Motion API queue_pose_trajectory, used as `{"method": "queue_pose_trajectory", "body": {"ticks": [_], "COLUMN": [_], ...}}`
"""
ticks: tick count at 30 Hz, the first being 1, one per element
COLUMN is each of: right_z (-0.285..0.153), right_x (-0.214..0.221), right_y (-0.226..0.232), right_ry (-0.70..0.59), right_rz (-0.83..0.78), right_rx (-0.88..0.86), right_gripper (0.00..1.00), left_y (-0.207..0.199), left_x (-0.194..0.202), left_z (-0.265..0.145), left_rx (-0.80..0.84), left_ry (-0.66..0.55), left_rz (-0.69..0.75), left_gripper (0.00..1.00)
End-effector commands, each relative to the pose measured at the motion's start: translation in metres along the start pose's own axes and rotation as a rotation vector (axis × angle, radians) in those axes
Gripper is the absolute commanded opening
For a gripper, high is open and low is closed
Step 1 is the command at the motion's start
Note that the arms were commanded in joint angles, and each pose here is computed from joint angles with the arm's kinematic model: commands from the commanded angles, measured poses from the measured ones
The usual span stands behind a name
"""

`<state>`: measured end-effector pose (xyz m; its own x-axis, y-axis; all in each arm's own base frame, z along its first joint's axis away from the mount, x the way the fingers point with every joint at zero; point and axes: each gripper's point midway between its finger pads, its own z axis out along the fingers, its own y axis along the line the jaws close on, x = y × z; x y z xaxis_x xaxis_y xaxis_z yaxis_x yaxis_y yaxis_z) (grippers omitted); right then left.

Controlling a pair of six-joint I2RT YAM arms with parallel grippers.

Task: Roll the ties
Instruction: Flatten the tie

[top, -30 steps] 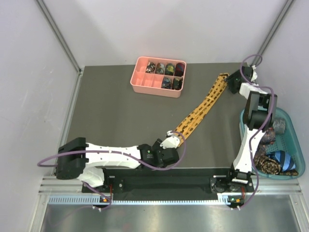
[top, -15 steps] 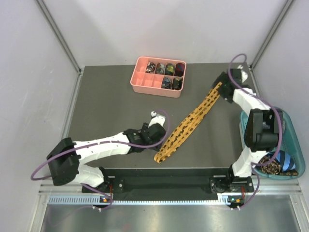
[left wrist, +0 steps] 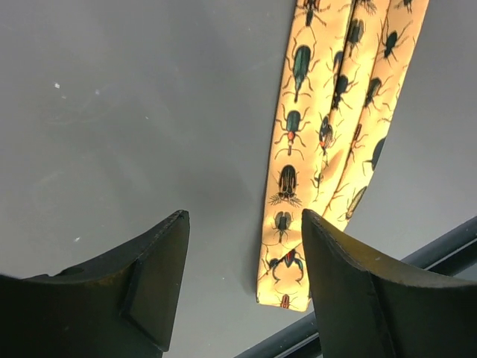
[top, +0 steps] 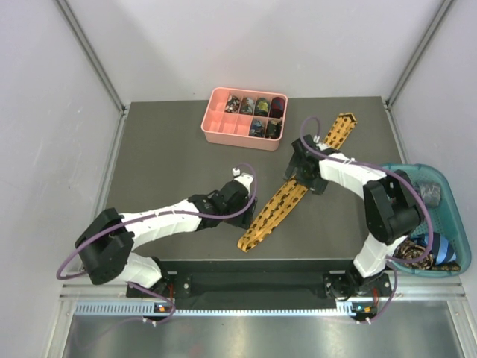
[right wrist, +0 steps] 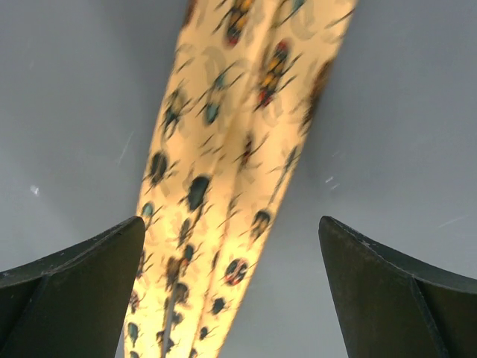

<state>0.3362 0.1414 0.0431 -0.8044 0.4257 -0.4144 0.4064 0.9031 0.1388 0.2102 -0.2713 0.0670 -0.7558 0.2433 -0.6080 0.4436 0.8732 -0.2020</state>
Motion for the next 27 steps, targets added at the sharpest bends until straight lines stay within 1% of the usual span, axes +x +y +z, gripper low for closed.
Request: {"method": "queue_pose_trajectory", "body": {"ticks": [1, 5, 10, 13, 16, 19, 23, 27], "right_z": [-0.018, -0.011, -0.012, -0.012, -0.012, -0.011, -0.009, -0.006], "right_x": [-0.009, 0.003, 0.013, 0.020, 0.028, 0.034, 0.046, 0.055], "right_y": [0.025, 0.034, 0.039, 0.036, 0.036, 0.038, 0.039, 0.036], "right_ry": [-0.071, -0.050, -0.035, -0.022, -0.023, -0.013, 0.003, 0.003], "right_rz": [0.021, -0.012, -0.038, -0.050, -0.056, -0.068, -0.105, -0.099], "right_rx": [-0.029, -0.007, 0.051, 0.110, 0.130, 0.151, 0.204, 0.217], "right_gripper": [1.00, 1.00, 1.00, 1.00, 1.00, 1.00, 1.00, 1.00], "left_y": [-0.008, -0.004, -0.016, -0.018, -0.020, -0.025, -0.032, -0.039], "left_x": [-0.004, 0.002, 0.019, 0.028, 0.034, 0.041, 0.050, 0.059], "left_z": [0.003, 0.006, 0.014, 0.016, 0.017, 0.019, 0.021, 0.017], "left_rx": [0.059, 0.053, 0.136, 0.158, 0.180, 0.206, 0.253, 0.318], "left_ry": [-0.035, -0.018, 0.057, 0.076, 0.090, 0.129, 0.164, 0.190], "left_rz": [-0.016, -0.022, -0.044, -0.050, -0.055, -0.055, -0.050, -0.019], "left_gripper": [0.66, 0.66, 0.65, 0.65, 0.64, 0.64, 0.62, 0.57]}}
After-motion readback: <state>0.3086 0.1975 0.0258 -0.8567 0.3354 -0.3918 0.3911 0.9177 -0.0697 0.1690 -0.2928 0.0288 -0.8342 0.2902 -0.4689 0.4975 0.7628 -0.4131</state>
